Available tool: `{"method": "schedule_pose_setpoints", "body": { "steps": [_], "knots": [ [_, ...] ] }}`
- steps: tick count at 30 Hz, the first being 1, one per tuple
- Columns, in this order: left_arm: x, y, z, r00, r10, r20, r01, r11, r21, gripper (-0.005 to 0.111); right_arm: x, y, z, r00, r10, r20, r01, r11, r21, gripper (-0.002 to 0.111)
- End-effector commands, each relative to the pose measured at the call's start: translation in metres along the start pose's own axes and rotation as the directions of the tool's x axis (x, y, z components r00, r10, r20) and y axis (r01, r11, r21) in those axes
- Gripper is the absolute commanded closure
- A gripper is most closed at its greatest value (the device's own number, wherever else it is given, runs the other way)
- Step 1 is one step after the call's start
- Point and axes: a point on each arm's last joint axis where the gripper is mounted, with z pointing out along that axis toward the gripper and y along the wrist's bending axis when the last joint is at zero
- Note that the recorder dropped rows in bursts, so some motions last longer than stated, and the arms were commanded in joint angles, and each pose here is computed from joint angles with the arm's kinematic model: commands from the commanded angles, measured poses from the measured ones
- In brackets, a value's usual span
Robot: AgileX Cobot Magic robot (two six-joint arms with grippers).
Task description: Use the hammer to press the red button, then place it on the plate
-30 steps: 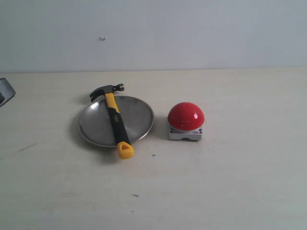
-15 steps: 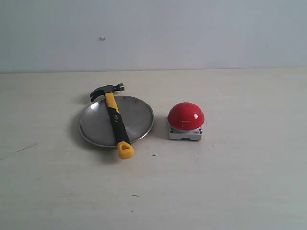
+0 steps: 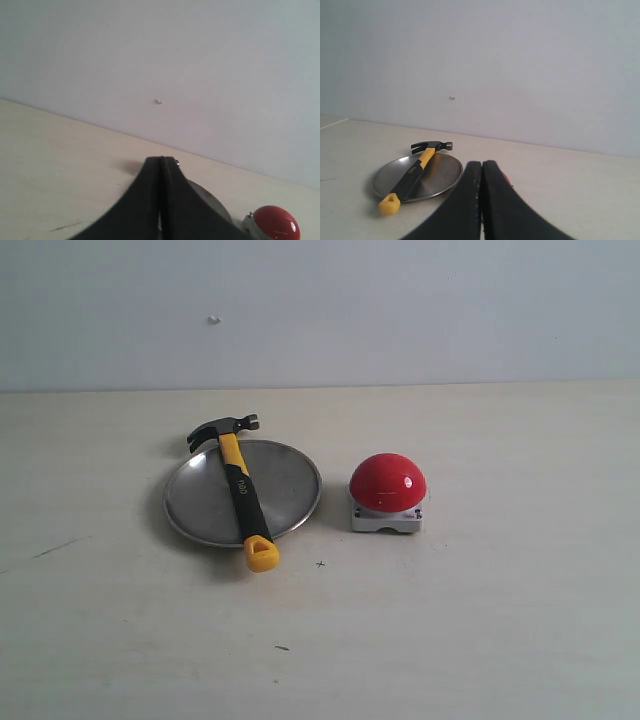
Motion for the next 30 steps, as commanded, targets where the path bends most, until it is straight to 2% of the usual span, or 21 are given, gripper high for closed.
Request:
{"method": "schedule_pose_setpoints", "body": {
  "steps": [1,5,8,12,14,18,30],
  "knots": [
    [-0.0001,0.0001,-0.0008,1.0,0.003,0.009,-0.003,1.0,0.001,0.107,0.0019,0.0,0.0005,1.0,-0.004,-0.01,0.004,1.0,-0.001,0.108],
    [-0.0001,0.0001,-0.0008,1.0,0.015,0.009,-0.015,1.0,0.001,0.107,0.0019,0.0,0.0005,1.0,-0.004,-0.01,0.004,1.0,-0.001,0.108],
    [0.0,0.0,-0.0008,0.995,0.098,0.008,-0.098,0.995,0.001,0.107,0.0019,0.0,0.0005,1.0,-0.004,-0.01,0.004,1.0,-0.001,0.108],
    [-0.0001,-0.0001,-0.0008,0.962,0.271,0.01,-0.271,0.962,0.0,0.107,0.0019,0.0,0.0005,1.0,-0.004,-0.01,0.004,1.0,-0.001,0.108],
    [0.0001,0.0005,-0.0008,0.955,0.296,0.006,-0.296,0.955,-0.005,0.107,0.0019,0.0,0.0005,1.0,-0.004,-0.01,0.004,1.0,-0.001,0.108],
    [0.0001,0.0014,-0.0008,0.976,0.219,0.004,-0.219,0.976,-0.015,0.107,0.0019,0.0,0.0005,1.0,-0.004,-0.01,0.004,1.0,-0.001,0.108],
    [0.0001,0.0014,-0.0008,0.975,0.221,0.004,-0.221,0.975,-0.015,0.107,0.0019,0.0,0.0005,1.0,-0.004,-0.01,0.004,1.0,-0.001,0.108]
  ]
}}
